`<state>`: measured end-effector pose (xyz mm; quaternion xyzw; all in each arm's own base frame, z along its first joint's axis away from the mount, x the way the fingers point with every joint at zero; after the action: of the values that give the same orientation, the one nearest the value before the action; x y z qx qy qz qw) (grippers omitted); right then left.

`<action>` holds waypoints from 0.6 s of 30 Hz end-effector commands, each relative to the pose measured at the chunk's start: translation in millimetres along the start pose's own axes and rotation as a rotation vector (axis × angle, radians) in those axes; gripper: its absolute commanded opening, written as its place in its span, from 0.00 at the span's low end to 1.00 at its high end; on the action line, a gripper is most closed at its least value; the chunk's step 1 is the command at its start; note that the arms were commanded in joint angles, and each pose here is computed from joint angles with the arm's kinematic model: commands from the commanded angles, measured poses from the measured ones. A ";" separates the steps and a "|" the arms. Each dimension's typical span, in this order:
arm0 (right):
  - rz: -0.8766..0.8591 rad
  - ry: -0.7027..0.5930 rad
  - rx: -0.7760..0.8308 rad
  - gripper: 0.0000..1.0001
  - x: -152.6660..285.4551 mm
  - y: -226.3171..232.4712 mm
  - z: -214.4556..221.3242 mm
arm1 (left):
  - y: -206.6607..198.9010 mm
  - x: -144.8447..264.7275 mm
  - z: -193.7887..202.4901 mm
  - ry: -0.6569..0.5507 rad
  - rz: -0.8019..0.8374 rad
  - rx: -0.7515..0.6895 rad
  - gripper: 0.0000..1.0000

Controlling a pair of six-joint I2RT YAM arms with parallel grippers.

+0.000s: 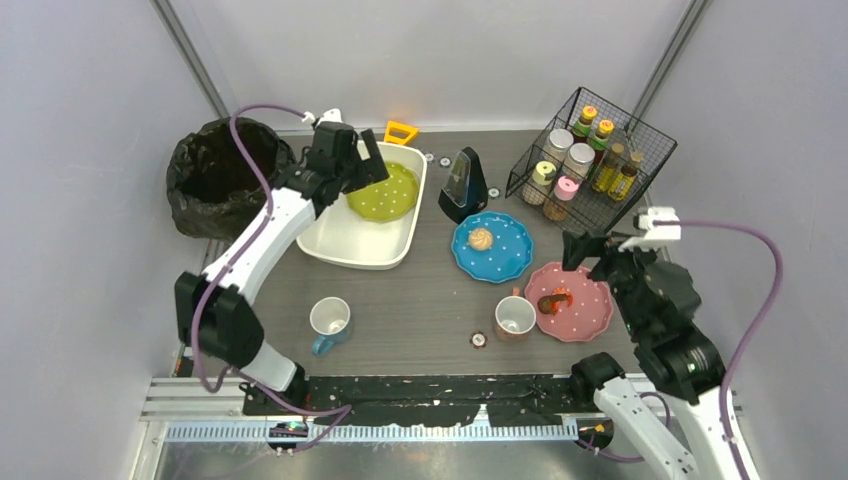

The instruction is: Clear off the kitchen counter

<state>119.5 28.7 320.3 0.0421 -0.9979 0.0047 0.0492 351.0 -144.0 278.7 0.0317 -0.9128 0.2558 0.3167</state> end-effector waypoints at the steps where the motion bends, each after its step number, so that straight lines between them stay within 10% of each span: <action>1: -0.116 0.150 -0.094 0.95 -19.3 22.7 4.8 | 7.5 29.3 16.1 0.031 0.096 -0.049 1.00; 18: -0.179 0.500 -0.106 0.98 -118.8 62.8 82.1 | 90.2 147.9 61.5 0.008 0.139 -0.230 1.00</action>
<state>193.0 85.0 226.0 0.1124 -0.9504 -0.0335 0.2881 202.6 -97.1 280.9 -0.0647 -0.9228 0.2237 0.3069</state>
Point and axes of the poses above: each gripper's point midway between its finger pads, its own x axis back along the fingers, its own y axis along the line the jaws close on, z = x × y, the point moved 9 cm from there along x, back along the fingers, and after that the axes turned 9 degrees about x, right-handed, at the moved point
